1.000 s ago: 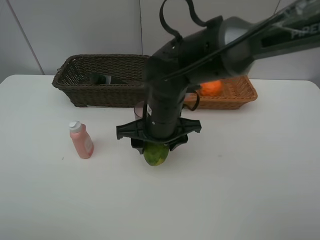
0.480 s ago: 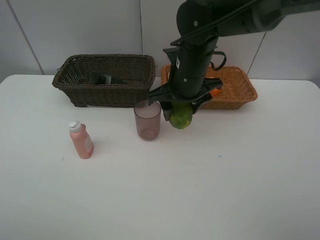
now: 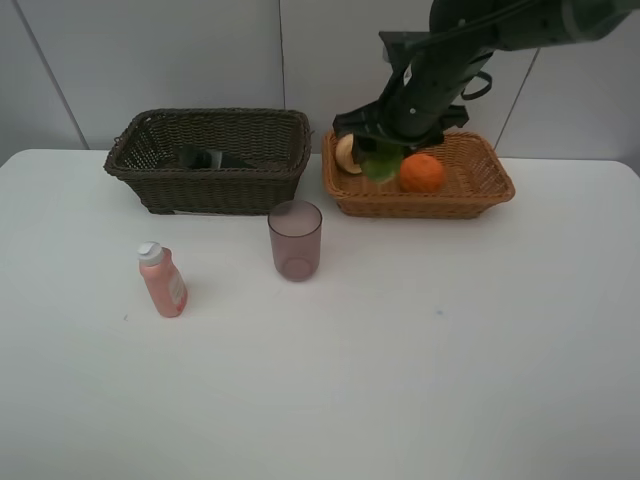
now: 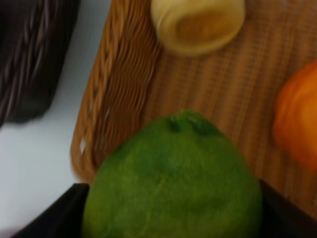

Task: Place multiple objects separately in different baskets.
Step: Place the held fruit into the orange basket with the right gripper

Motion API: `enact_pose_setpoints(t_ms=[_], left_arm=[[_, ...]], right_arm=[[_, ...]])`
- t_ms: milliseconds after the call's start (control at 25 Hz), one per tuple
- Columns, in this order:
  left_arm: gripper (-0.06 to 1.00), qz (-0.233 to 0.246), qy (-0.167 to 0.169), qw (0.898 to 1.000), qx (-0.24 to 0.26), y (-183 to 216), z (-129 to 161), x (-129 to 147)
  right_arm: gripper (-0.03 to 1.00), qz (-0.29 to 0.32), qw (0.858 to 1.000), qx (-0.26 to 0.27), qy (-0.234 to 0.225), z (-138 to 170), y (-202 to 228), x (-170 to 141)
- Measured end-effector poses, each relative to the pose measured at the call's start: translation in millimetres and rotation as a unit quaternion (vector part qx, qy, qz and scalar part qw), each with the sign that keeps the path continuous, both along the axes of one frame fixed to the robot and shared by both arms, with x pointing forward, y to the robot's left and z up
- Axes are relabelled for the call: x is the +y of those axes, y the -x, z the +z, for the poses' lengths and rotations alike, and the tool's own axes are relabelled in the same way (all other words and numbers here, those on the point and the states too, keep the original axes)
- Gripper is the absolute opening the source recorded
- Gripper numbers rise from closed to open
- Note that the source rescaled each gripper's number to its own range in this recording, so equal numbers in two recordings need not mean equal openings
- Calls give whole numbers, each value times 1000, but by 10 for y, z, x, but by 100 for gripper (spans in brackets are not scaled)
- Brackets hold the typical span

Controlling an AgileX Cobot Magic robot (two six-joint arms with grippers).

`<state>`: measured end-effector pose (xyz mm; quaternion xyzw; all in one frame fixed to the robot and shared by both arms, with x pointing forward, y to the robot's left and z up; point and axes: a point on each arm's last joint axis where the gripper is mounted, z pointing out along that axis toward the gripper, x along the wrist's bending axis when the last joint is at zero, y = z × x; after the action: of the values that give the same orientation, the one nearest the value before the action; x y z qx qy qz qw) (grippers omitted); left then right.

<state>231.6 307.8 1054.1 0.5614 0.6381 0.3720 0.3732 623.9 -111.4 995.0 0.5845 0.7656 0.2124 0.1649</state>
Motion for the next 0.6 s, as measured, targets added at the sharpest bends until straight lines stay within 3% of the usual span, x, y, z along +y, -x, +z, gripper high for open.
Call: enact_pose_setpoints(t_ms=[240,600], left_arm=[[100,0,0,1000,0,0,0,0],[100,0,0,1000,0,0,0,0]], right_arm=[[44,-19,996,-79,-44,22,-271,-193],[44,-16,992,-111,-64,-405,-517,-209]])
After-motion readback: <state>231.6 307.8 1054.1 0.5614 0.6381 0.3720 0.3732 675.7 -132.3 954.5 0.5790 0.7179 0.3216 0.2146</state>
